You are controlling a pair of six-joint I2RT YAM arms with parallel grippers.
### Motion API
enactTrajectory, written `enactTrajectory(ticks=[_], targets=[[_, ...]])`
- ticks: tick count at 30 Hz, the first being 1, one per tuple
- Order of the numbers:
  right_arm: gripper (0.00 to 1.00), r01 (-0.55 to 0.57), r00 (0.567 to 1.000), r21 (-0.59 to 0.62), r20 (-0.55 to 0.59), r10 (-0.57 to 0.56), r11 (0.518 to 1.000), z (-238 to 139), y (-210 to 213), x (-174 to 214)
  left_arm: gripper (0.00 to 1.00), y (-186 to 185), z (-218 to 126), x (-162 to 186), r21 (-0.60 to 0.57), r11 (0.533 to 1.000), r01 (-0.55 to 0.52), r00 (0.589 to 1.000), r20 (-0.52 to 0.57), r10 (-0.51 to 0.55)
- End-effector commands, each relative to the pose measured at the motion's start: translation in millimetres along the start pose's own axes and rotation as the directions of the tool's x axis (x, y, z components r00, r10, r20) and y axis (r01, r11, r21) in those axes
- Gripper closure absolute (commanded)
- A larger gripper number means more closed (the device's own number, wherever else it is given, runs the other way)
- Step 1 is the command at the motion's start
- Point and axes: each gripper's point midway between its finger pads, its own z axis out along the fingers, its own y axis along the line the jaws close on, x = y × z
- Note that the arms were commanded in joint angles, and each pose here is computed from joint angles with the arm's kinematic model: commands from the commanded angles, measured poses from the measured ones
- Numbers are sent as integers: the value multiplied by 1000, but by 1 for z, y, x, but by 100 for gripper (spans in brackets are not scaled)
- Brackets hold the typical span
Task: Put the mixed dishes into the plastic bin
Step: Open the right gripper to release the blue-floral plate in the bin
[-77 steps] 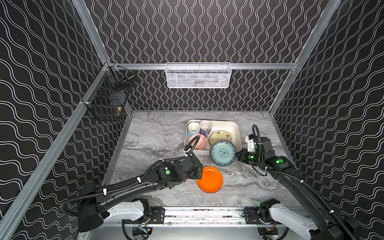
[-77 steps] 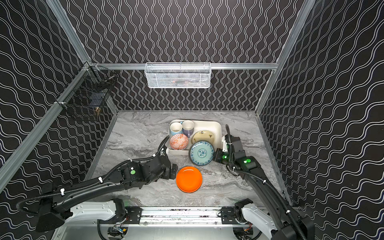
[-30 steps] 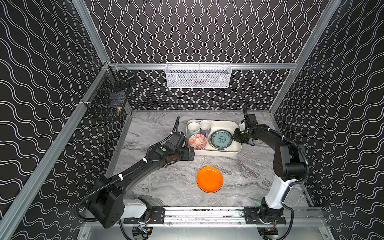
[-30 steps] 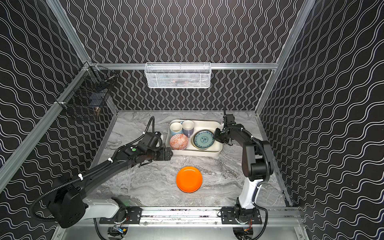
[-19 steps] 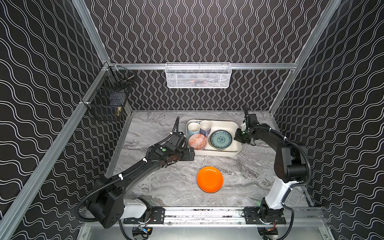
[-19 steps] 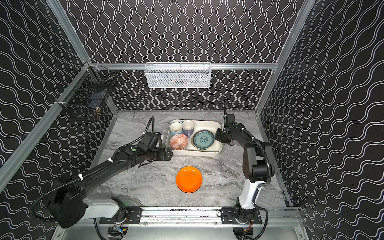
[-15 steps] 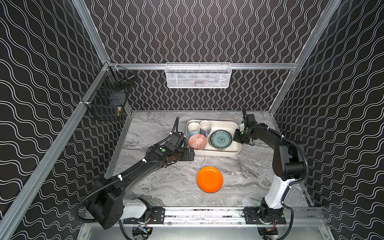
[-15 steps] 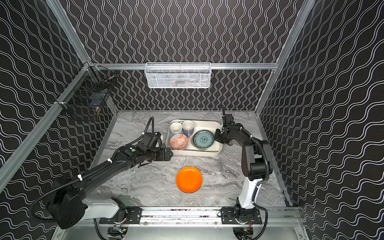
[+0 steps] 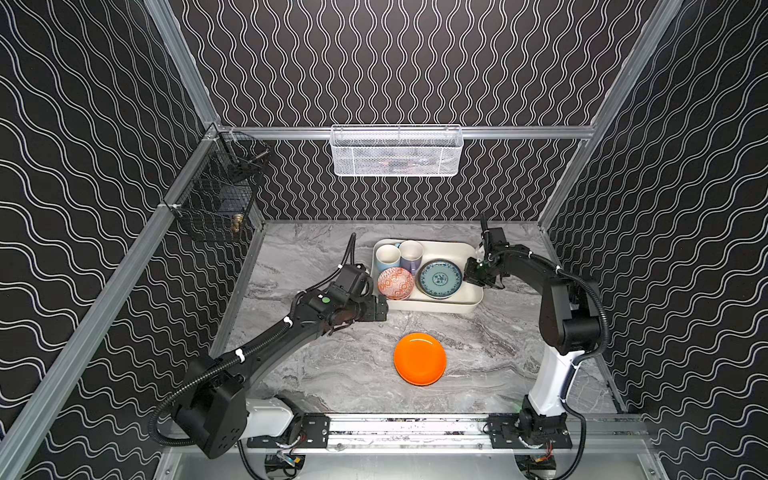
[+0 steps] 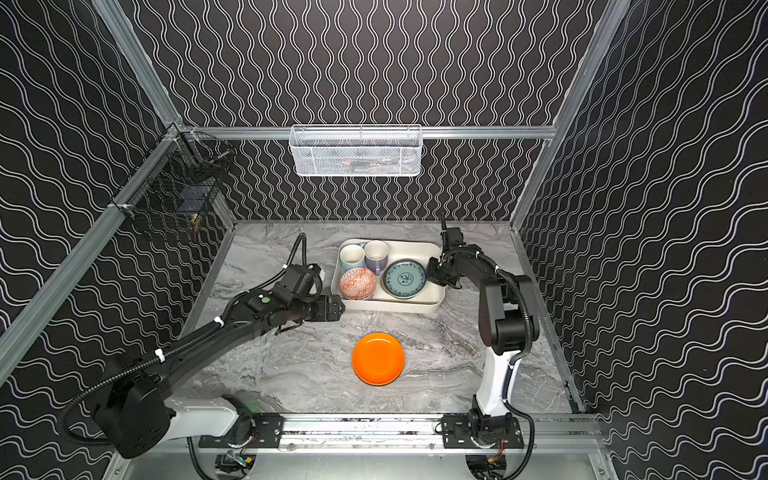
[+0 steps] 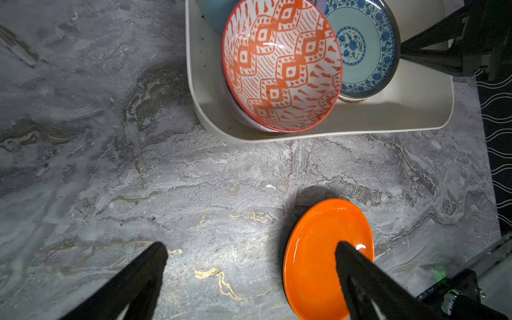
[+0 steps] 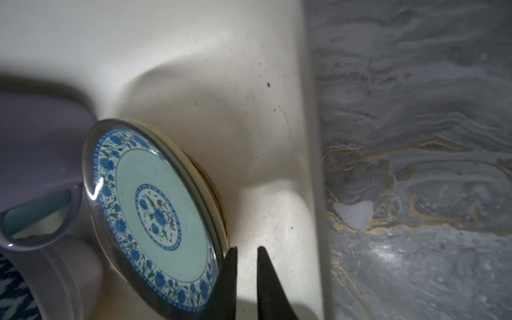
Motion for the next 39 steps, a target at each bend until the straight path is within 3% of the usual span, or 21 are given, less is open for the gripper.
enactTrajectory(ticks=[1,11,19,25,32,39], targets=[[79,6,1000,4,28,-6,1000,-11,5,-6,1,-2,0,-3,14,1000,-16,1000,13,16],[77,8,1000,-20,8,-7,1000,4,10,-7,1,0,0,-3,7,1000,-11,1000,15,11],[89,-6,1000,-38,-15,6,999,19,12,-10,1,1,1,-4,2,1000,-10,1000,13,10],[88,-4,1000,-43,-12,4,999,14,15,-11,1,2,2,-4,2,1000,-8,1000,12,8],[79,24,999,-34,34,-22,999,-9,21,-15,1,0,2,-4,17,1000,-5,1000,10,5],[79,127,990,-2,68,-127,992,-7,53,-24,1,-1,0,-3,20,1000,-8,1000,14,8]])
